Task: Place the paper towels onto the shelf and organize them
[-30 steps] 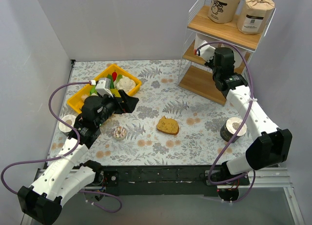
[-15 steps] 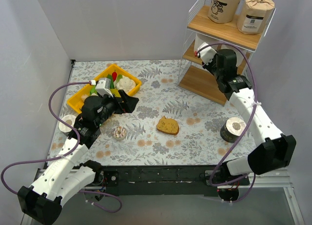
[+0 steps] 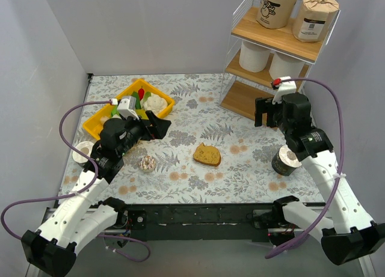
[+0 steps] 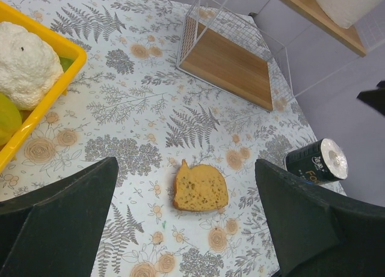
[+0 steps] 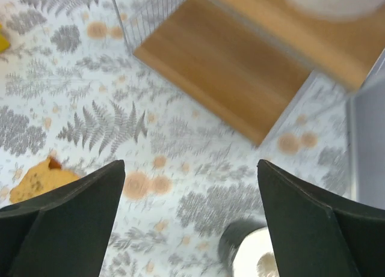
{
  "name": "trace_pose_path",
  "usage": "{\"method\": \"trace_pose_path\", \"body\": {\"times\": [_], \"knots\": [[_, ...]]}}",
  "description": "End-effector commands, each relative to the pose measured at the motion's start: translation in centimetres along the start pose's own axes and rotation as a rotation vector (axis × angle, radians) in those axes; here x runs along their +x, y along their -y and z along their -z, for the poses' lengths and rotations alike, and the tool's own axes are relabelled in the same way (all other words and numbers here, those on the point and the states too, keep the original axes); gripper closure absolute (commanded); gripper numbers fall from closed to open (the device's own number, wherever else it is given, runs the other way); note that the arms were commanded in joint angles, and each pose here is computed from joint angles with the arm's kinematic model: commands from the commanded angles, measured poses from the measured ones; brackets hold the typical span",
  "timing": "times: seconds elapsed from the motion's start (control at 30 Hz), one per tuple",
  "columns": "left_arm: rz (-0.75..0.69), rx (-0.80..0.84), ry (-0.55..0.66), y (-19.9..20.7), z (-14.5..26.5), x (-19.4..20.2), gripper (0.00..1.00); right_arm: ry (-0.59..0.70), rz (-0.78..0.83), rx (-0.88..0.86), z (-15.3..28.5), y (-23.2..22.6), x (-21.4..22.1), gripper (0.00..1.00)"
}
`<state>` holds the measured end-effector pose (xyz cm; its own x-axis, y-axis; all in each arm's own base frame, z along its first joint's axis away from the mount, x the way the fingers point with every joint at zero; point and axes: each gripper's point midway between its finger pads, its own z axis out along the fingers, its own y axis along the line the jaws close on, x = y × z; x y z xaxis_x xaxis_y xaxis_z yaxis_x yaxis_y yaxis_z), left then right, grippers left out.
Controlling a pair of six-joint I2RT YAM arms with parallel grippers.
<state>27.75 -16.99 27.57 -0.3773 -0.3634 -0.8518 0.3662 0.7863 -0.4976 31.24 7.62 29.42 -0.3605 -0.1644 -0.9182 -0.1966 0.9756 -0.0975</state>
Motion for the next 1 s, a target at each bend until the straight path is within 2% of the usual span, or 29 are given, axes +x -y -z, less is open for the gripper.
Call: {"method": "trace_pose_path", "body": {"times": [0.0,0.1,0.17,0.27,0.37,0.63,0.97], "knots": [[-0.015,0.029,0.019,0.8,0.7,-0.6,0.02,-0.135,-0.32,0.062,0.8,-0.7,5.1,0.01],[-0.014,0.034,0.019,0.9,0.7,-0.6,0.02,-0.219,-0.404,0.163,1.2,0.1,7.6,0.01],[-0.013,0.036,0.022,0.9,0.8,-0.7,0.02,-0.26,-0.449,0.323,1.4,2.2,9.3,0.02],[-0.016,0.035,0.026,0.9,0.9,-0.8,0.02,-0.345,-0.482,0.582,2.5,5.3,11.8,0.09],[-0.016,0.033,0.029,0.9,1.0,-0.8,0.02,-0.44,-0.49,0.76,4.0,7.1,14.2,0.17],[-0.017,0.032,0.031,0.9,1.0,-0.9,0.02,-0.469,-0.518,0.852,4.7,8.4,16.9,0.27],[-0.016,0.035,0.022,0.9,0.9,-0.7,0.02,-0.424,-0.527,0.737,2.3,7.6,17.4,0.32]]}}
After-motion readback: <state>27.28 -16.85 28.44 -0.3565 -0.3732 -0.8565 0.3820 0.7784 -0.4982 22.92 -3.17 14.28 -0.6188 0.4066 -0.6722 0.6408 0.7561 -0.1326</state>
